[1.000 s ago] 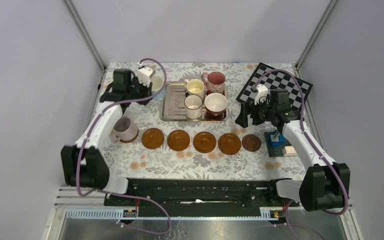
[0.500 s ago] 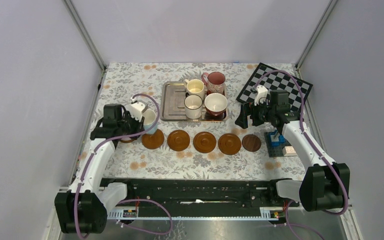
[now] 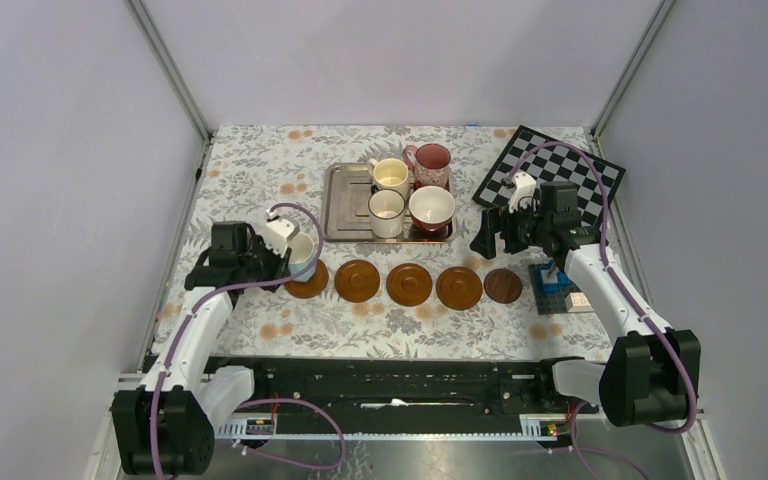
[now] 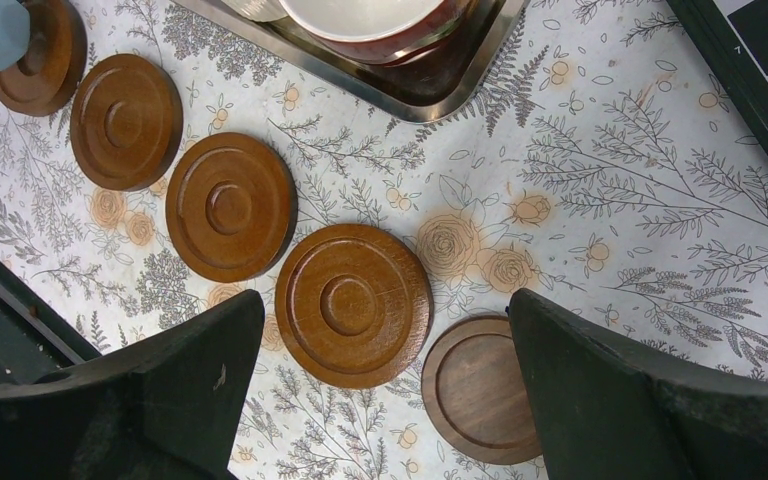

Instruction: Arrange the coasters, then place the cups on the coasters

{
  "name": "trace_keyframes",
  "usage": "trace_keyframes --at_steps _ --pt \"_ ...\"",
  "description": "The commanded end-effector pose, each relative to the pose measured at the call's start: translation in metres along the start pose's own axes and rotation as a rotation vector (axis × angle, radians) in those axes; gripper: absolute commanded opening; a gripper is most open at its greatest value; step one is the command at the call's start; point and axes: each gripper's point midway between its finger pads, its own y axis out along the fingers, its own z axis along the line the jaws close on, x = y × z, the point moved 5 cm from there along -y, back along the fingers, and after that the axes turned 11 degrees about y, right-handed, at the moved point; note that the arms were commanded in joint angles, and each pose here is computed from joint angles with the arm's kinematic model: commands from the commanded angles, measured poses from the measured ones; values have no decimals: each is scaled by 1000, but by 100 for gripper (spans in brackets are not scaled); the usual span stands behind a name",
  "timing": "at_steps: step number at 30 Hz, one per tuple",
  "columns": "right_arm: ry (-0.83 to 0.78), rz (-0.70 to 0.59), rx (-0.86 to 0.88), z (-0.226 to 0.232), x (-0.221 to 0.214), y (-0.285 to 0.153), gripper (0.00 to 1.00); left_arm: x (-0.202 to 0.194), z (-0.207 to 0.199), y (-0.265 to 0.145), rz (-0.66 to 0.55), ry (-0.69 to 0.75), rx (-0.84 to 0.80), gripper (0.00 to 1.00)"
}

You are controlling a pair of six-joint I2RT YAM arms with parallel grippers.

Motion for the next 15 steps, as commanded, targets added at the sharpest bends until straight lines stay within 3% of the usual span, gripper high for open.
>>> trace_keyframes --at_steps 1,15 --pt "-7 -35 21 4 7 -3 100 29 14 -5 -140 100 60 0" --pt "-7 -31 18 4 7 -3 100 17 7 7 -104 85 -13 0"
